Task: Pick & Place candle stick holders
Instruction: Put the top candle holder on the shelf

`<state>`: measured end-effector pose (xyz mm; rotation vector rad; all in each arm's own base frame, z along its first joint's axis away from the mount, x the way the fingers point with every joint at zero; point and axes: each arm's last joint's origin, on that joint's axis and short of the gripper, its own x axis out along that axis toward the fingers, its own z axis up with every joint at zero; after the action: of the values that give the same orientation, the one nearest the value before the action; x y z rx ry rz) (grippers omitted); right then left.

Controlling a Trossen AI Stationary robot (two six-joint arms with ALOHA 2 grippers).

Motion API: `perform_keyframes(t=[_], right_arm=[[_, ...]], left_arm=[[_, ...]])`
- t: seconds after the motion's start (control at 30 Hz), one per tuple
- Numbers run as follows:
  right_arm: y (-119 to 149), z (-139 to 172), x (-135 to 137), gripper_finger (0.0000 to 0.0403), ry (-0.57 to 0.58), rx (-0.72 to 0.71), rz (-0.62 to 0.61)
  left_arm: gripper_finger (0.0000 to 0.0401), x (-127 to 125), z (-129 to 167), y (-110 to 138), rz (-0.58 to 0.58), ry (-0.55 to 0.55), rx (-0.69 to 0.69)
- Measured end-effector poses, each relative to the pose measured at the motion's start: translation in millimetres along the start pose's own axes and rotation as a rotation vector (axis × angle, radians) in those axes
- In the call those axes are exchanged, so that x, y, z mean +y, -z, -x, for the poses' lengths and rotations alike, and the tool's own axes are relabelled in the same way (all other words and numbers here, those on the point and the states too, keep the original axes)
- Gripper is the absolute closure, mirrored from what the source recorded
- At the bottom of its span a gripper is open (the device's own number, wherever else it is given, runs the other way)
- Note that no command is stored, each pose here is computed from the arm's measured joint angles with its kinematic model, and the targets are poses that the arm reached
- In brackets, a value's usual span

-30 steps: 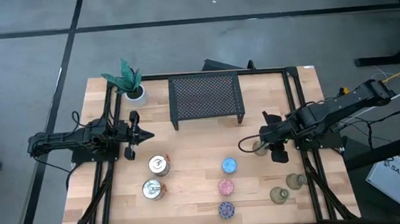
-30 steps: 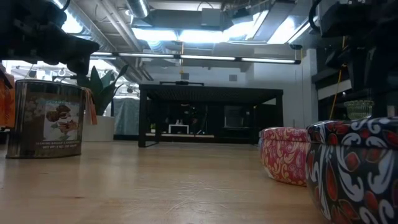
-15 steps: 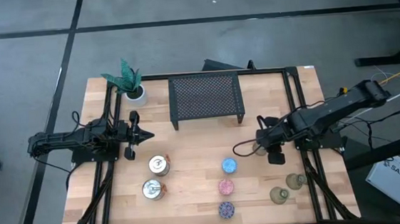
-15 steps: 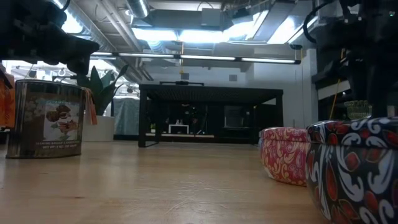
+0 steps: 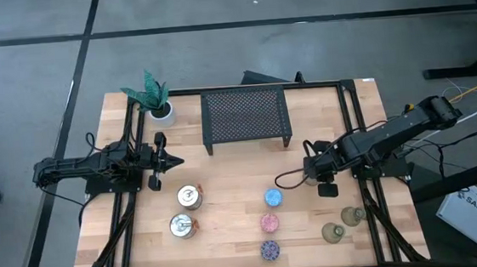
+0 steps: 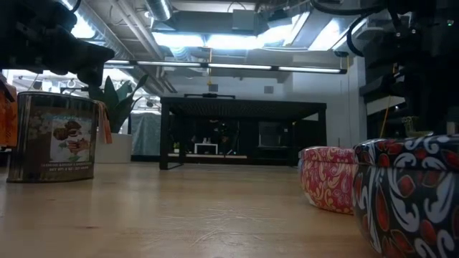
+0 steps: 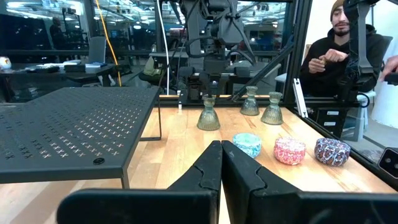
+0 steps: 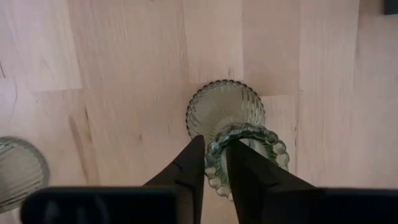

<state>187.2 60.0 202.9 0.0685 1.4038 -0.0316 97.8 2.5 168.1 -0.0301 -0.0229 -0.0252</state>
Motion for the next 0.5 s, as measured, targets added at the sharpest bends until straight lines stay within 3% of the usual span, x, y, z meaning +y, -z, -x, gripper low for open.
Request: perform_keyframes(t=[0.5], right_arm=[[-2,11,1,0.0369,-0.007,0.037,-0.011]], left_arm=[[0.0399,0,0,0,0.0,0.0,0.0]])
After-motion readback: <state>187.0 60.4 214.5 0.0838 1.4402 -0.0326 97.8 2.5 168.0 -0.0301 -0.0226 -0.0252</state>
